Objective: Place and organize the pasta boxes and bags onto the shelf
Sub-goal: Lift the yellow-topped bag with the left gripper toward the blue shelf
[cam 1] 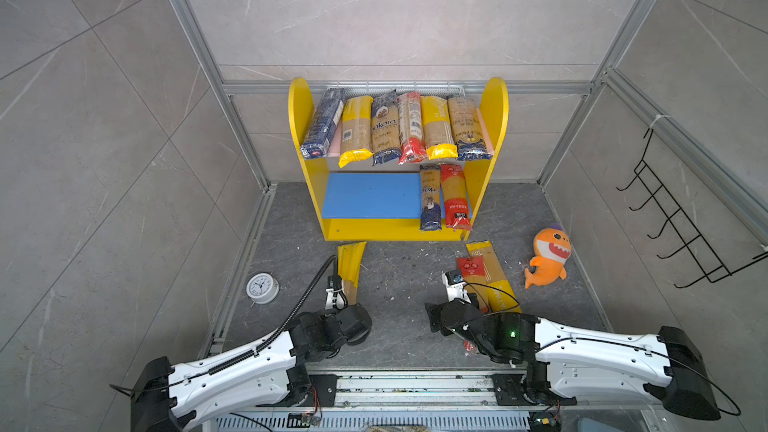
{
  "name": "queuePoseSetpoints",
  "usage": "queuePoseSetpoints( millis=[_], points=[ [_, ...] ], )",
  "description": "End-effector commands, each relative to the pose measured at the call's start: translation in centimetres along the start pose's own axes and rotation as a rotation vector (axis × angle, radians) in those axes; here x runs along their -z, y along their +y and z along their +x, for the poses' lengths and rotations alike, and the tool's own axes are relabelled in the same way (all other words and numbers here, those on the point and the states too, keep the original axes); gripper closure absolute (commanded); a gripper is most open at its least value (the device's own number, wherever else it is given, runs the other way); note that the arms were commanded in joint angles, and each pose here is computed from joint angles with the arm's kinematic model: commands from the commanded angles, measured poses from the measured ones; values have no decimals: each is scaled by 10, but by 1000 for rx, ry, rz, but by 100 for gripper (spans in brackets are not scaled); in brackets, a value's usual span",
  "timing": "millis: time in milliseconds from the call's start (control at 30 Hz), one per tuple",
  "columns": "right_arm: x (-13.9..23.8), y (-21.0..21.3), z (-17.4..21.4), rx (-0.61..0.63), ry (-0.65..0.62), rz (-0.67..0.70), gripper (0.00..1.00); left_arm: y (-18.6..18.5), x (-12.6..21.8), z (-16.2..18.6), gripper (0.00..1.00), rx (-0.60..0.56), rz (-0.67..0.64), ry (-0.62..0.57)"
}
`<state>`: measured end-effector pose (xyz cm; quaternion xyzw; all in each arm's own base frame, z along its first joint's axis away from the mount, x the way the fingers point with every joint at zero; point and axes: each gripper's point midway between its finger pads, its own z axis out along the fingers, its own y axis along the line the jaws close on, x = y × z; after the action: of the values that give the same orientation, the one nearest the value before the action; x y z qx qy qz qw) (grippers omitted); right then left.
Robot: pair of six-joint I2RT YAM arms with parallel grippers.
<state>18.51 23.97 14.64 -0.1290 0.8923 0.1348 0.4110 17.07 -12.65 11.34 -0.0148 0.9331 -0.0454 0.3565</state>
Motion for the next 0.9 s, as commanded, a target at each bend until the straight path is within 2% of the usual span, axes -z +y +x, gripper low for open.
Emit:
queuePoseSetpoints(
  millis=[0, 200, 367, 600, 867],
  points=[
    [6, 12, -22, 4, -42, -33, 9, -8, 33, -60, 100, 12, 20, -196],
    [11, 18, -39, 14, -62, -53, 9, -28, 59, -99, 100, -34, 46, -256],
    [12, 17, -49, 0, -77, -59, 9, -30, 66, -140, 100, -84, -59, -324],
    [12, 4, -58, -25, -82, -39, 9, -28, 26, -192, 100, -26, -12, -328],
    [4, -14, -62, -64, -59, -7, 9, -22, -27, -259, 100, -62, -65, -369]
  ],
)
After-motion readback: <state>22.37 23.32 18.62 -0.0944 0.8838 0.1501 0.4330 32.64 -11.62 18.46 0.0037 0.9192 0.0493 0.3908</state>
